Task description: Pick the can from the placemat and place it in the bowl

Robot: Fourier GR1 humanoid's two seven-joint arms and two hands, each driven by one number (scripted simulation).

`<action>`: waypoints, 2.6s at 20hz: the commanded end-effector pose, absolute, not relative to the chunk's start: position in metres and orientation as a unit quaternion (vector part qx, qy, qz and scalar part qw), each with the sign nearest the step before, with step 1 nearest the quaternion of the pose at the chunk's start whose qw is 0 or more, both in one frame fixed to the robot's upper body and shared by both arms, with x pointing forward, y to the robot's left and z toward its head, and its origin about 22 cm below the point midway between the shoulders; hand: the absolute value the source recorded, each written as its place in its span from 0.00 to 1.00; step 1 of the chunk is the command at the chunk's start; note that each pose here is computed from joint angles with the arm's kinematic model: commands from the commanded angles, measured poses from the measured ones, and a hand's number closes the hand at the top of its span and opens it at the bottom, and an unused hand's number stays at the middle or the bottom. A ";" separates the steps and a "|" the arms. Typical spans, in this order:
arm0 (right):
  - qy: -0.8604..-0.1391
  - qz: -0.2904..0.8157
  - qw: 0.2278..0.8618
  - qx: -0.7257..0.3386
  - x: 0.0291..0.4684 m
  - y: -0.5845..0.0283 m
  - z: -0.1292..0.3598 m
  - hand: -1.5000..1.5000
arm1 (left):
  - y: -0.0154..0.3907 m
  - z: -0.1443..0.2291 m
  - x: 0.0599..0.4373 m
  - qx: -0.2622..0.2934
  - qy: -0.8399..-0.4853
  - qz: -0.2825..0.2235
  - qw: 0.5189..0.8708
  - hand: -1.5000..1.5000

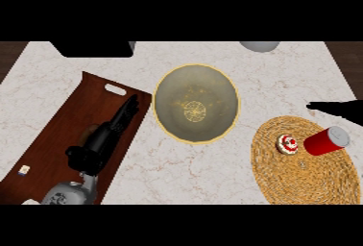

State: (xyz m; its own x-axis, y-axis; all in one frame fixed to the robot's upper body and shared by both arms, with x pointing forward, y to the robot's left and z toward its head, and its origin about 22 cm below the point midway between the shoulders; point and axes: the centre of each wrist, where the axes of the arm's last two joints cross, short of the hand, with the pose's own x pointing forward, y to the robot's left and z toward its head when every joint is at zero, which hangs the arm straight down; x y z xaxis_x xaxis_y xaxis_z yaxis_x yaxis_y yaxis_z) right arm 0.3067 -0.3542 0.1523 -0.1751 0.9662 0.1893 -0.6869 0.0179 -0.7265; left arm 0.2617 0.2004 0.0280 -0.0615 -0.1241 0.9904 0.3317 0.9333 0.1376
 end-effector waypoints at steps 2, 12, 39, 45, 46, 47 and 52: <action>-0.390 0.669 0.597 -0.211 0.295 -0.361 0.134 0.00 | 0.196 0.032 0.257 -0.072 -0.709 -0.168 0.681 0.50; -0.379 0.658 0.592 -0.269 0.298 -0.369 0.114 0.00 | 0.199 0.032 0.266 -0.069 -0.706 -0.167 0.685 0.50; -0.456 0.639 0.565 -0.253 0.330 -0.390 0.044 1.00 | 0.215 0.022 0.271 -0.077 -0.709 -0.171 0.679 0.50; -0.478 0.610 0.574 -0.266 0.348 -0.209 0.033 1.00 | 0.198 0.035 0.264 -0.077 -0.708 -0.181 0.678 0.50; -0.478 0.609 0.574 -0.267 0.352 -0.180 0.037 1.00 | 0.194 0.033 0.266 -0.095 -0.707 -0.179 0.678 0.50; -0.480 0.605 0.577 -0.266 0.349 -0.156 0.035 1.00 | 0.191 0.035 0.267 -0.097 -0.707 -0.183 0.676 0.50; -0.471 0.552 0.566 -0.392 0.349 -0.099 0.072 1.00 | 0.189 0.033 0.268 -0.106 -0.699 -0.200 0.678 0.50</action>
